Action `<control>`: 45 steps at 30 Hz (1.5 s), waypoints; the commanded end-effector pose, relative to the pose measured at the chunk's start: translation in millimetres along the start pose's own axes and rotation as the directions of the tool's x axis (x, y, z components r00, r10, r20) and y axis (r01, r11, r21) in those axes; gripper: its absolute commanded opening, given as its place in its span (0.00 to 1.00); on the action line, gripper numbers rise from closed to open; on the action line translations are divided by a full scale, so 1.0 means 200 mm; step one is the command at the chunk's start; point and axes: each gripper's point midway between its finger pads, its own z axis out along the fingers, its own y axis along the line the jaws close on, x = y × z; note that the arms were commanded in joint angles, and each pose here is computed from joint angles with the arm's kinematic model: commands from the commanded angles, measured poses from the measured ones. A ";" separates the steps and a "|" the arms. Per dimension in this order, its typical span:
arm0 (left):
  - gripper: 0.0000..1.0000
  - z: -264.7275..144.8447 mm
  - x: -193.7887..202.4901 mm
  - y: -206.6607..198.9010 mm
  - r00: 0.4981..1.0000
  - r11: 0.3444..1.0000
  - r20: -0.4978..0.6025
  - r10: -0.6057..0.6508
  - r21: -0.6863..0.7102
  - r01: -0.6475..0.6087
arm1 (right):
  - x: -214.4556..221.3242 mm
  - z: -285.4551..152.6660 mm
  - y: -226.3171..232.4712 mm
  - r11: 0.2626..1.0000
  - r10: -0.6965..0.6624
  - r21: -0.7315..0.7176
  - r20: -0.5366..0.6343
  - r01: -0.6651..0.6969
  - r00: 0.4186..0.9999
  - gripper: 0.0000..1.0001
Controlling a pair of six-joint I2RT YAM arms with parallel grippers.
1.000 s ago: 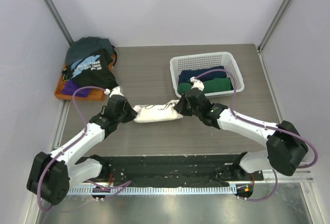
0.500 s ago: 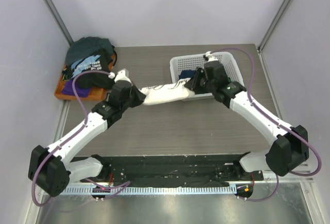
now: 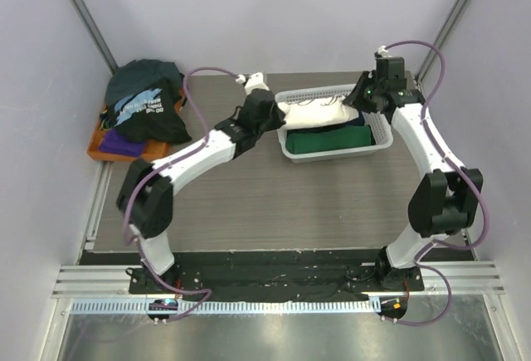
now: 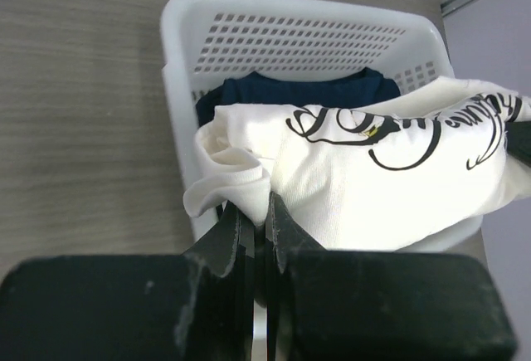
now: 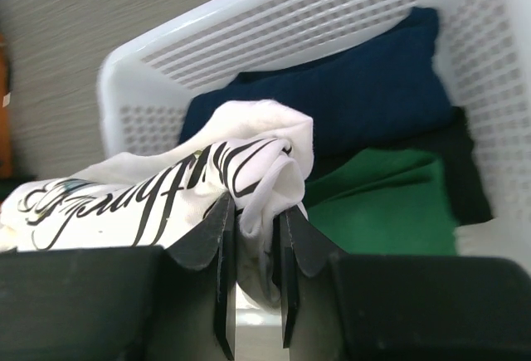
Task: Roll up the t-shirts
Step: Place the T-shirt in the bin.
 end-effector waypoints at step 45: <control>0.45 0.39 0.12 0.09 0.989 0.952 -0.073 0.129 -0.271 -0.144 | 0.05 0.40 -0.32 0.995 0.038 0.095 -0.198 -0.019 0.979 0.59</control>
